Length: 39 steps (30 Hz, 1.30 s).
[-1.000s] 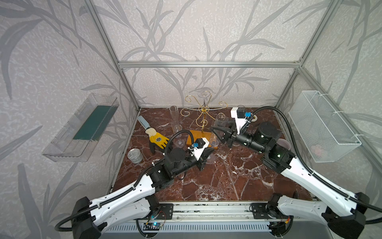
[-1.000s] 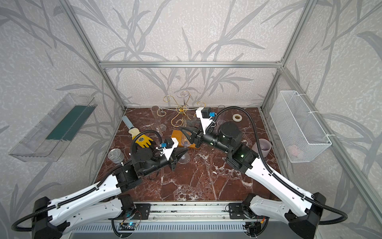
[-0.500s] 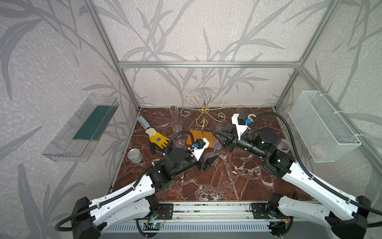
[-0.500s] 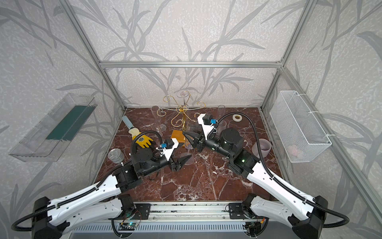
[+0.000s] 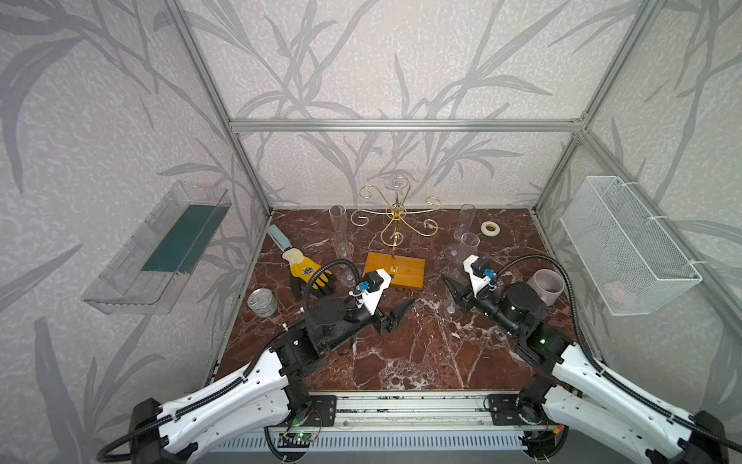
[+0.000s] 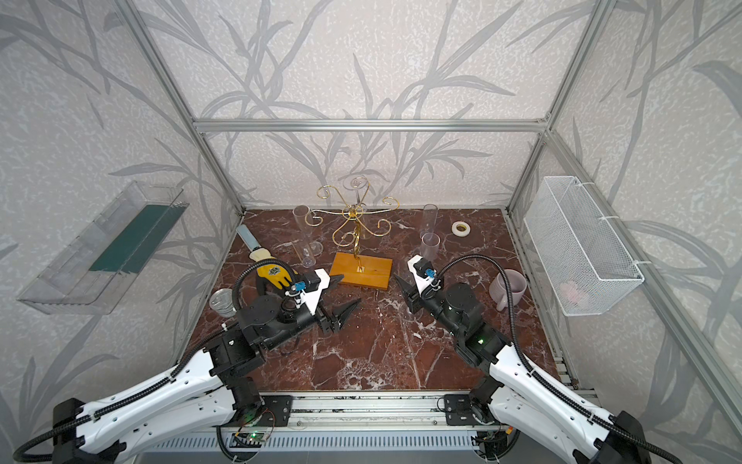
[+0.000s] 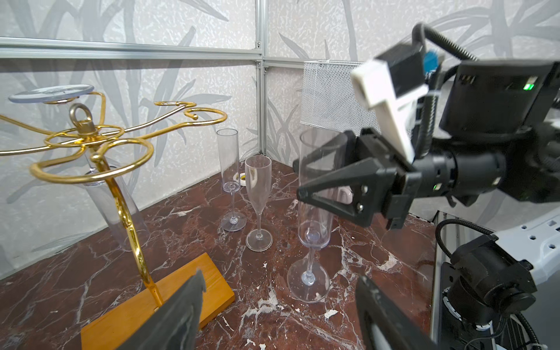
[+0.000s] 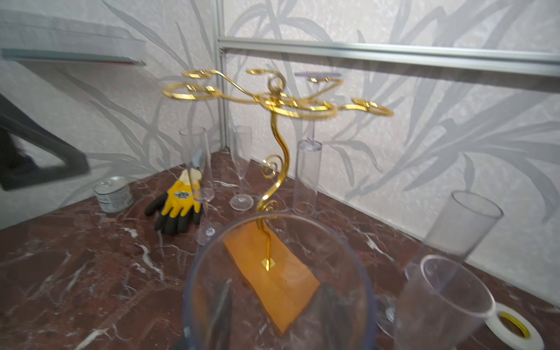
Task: Take the wine glass off the wine glass rack
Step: Pick up the wine glass from the wine glass rack, then place the wine glass at the middle-right of the table.
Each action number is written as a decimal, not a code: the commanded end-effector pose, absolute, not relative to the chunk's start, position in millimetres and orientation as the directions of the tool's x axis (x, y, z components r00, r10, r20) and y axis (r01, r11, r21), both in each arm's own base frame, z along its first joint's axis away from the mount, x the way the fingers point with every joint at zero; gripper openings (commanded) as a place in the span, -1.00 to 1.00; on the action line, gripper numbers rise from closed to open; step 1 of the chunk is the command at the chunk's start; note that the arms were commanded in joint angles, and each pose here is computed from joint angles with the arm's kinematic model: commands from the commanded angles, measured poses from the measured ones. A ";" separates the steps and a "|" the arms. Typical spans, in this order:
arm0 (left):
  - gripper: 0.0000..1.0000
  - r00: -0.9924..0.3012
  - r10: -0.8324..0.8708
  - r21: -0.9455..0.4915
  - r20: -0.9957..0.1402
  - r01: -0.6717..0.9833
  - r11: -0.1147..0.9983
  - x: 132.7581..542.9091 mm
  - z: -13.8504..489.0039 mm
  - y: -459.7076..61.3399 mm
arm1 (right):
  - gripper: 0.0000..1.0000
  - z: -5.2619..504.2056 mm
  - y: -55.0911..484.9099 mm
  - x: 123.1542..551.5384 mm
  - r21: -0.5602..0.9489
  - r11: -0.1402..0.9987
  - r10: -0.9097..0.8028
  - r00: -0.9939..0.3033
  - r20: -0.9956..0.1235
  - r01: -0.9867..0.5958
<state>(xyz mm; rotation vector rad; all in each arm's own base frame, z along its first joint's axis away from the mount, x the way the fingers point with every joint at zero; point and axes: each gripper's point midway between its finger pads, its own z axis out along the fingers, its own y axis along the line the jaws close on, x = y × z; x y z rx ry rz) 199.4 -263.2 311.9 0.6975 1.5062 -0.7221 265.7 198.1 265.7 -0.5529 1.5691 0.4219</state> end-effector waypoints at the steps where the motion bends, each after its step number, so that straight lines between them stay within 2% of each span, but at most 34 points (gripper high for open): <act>1: 0.58 -0.052 0.006 -0.036 -0.999 0.767 0.641 200.7 313.3 -257.8 | -0.28 280.0 170.6 276.7 -0.057 0.882 -0.025 0.075 -0.997 -0.468; 9: 0.59 -0.056 0.015 -0.033 -0.998 0.765 0.644 205.8 314.8 -264.0 | -0.27 256.7 145.2 295.3 -0.021 0.922 -0.003 0.049 -0.999 -0.386; 21: 0.58 -0.061 0.017 -0.036 -0.998 0.771 0.636 209.1 317.7 -271.3 | -0.29 239.3 141.5 320.6 0.000 0.930 0.020 0.051 -0.999 -0.367; 33: 0.58 -0.052 0.015 -0.030 -0.999 0.763 0.646 207.4 319.3 -265.3 | -0.28 208.9 133.3 322.7 -0.012 0.940 -0.019 -0.019 -1.000 -0.341; 35: 0.58 -0.046 0.012 -0.027 -0.999 0.762 0.647 207.1 321.4 -264.5 | -0.20 205.5 132.0 321.8 -0.009 0.941 -0.020 -0.029 -0.999 -0.339; 39: 0.58 -0.023 -0.004 -0.020 -1.000 0.763 0.646 205.3 333.0 -262.1 | 0.21 203.9 130.1 319.3 -0.005 0.942 -0.018 -0.037 -0.999 -0.337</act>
